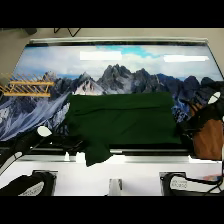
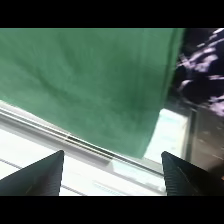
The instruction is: Fold the shirts.
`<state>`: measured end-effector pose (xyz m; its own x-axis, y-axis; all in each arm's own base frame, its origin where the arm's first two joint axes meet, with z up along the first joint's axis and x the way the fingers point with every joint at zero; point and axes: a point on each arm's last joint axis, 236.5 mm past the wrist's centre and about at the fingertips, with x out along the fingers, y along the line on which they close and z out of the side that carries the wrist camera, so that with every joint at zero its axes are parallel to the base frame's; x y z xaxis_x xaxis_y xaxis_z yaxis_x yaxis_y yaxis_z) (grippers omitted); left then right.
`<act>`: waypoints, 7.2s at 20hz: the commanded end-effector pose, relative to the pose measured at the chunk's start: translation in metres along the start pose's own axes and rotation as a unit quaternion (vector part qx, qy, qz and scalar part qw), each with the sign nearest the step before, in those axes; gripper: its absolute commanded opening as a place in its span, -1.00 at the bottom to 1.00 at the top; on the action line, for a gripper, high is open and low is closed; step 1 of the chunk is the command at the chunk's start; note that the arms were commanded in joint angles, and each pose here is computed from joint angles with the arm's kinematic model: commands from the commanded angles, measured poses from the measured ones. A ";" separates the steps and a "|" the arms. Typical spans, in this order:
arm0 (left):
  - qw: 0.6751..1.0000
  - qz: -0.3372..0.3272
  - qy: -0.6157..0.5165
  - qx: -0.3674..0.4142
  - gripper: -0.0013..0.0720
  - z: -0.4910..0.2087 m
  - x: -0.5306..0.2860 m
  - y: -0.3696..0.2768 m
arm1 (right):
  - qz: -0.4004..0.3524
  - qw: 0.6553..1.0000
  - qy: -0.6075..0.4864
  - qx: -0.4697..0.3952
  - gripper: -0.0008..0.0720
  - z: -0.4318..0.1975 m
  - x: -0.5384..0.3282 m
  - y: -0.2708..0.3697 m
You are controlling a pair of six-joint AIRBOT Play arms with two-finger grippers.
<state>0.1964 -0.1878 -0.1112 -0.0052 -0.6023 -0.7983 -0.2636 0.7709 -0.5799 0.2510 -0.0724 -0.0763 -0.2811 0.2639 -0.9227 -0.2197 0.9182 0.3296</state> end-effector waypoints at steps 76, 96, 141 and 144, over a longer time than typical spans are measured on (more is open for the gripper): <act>0.967 -0.238 -0.086 0.012 -0.87 0.089 0.134 -0.333 | 0.067 0.911 -0.341 -0.222 -0.90 0.081 -0.241 0.278; 0.834 -0.170 -0.479 0.215 -0.87 0.112 -0.362 -0.218 | 0.149 0.936 -0.245 -0.204 -0.54 0.257 -0.004 0.393; 0.844 -0.168 -0.450 0.240 -0.87 0.082 -0.357 -0.220 | -0.122 0.847 -0.466 0.224 -0.90 -0.009 -0.300 -0.102; 0.844 -0.168 -0.450 0.240 -0.87 0.082 -0.357 -0.220 | -0.107 0.797 -0.537 0.254 -0.90 -0.008 -0.333 -0.112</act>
<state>0.3375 -0.1231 0.2899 0.7932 -0.5592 -0.2413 0.3144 0.7153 -0.6240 0.3585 -0.2422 0.1672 0.6410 0.0010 -0.7675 0.2583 0.9414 0.2169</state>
